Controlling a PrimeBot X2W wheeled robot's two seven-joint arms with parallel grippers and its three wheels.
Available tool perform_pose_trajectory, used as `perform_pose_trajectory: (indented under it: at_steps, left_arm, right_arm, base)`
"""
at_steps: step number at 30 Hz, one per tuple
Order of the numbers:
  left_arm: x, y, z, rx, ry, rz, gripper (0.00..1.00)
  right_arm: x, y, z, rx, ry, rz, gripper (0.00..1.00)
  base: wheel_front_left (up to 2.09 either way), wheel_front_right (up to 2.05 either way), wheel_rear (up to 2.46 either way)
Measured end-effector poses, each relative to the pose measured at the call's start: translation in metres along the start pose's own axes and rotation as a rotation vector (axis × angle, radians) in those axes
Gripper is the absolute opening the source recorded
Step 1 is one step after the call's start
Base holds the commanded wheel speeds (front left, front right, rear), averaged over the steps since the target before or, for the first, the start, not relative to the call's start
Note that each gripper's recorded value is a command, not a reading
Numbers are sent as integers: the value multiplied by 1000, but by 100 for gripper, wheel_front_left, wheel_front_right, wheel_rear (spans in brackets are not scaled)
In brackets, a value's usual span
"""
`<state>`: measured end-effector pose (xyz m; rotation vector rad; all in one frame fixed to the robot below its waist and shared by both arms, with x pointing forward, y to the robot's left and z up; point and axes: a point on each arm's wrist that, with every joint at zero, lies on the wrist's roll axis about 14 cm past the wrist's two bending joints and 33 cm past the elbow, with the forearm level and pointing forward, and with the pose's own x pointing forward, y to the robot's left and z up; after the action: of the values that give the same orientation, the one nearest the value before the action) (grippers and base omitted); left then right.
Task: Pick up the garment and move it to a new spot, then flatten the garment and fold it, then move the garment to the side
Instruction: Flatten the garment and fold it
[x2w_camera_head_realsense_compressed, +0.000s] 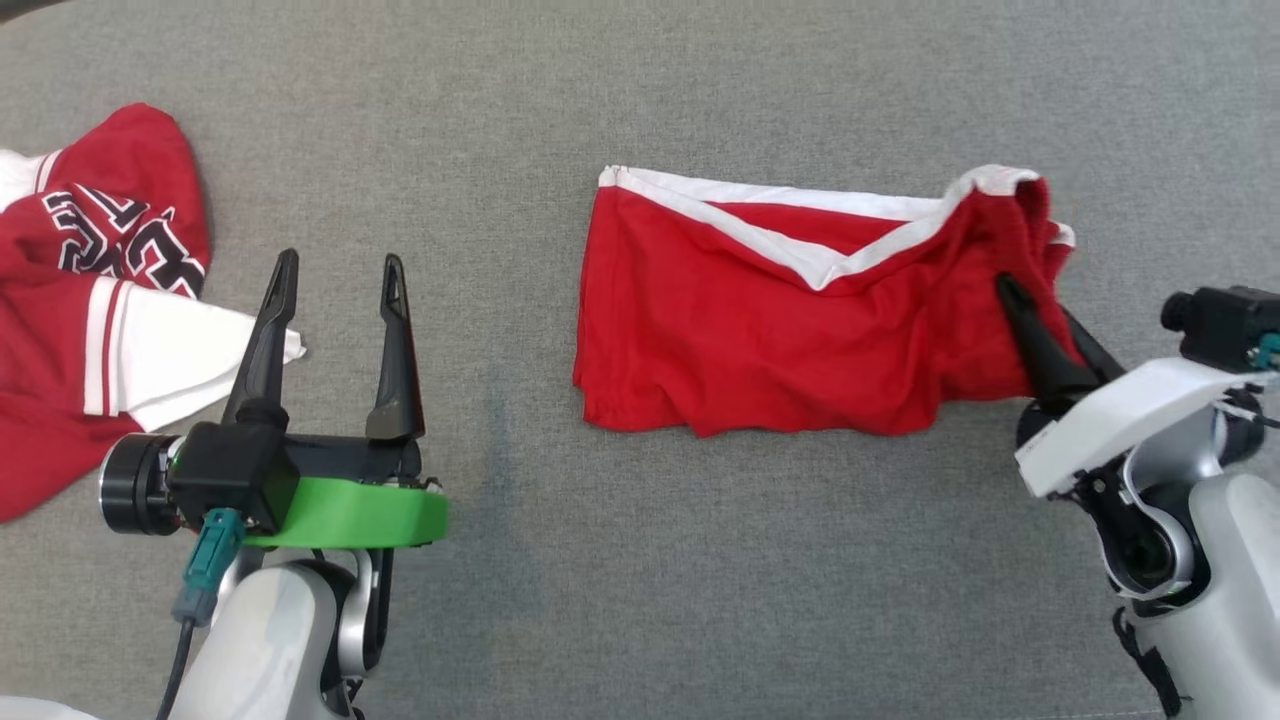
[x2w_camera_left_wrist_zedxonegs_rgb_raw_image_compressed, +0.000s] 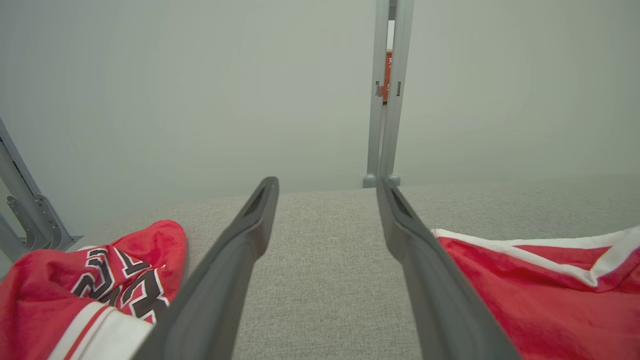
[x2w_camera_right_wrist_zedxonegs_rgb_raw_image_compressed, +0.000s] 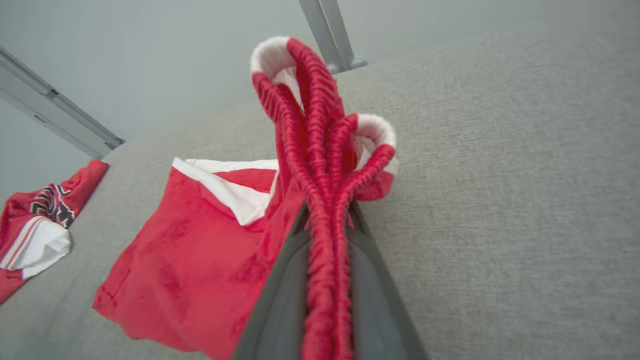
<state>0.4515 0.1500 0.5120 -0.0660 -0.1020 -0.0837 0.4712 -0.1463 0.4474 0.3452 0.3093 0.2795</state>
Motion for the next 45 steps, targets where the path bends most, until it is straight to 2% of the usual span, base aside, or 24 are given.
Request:
perform_pose_trajectory:
  at_steps: [7,11,19,20,21,22,28,32,38,45]
  left_arm:
    - [-6,-6,7,-8,-9,-14,100]
    - [-11,-4,5,-15,0,1,100]
    - [-20,14,2,-7,13,60,100]
    - [-20,16,1,-7,16,66,100]
    - [-21,18,1,-4,18,72,100]
    - [-22,19,0,-3,20,77,100]
    - [-20,22,-4,-3,26,85,100]
    - [-17,20,-3,-6,18,79,100]
    - [-14,20,-1,0,10,76,100]
    - [-16,27,-3,-1,18,94,100]
  right_arm:
    - [18,99,-6,177,114,264,0]
    - [34,141,-26,239,188,351,0]
    - [63,177,-52,228,220,407,0]
    - [66,178,-56,225,222,404,22]
    - [68,180,-59,211,221,407,69]
    - [70,180,-60,205,206,405,100]
    - [72,191,-38,41,9,453,100]
    - [65,173,-10,-39,-149,441,100]
    - [44,102,37,-147,-320,277,100]
    - [-12,33,60,-241,-396,62,100]
  base:
    - [0,0,0]
    - [0,0,0]
    - [0,0,0]
    - [0,0,0]
    - [0,0,0]
    - [0,0,0]
    - [0,0,0]
    - [0,0,0]
    - [0,0,0]
    - [0,0,0]
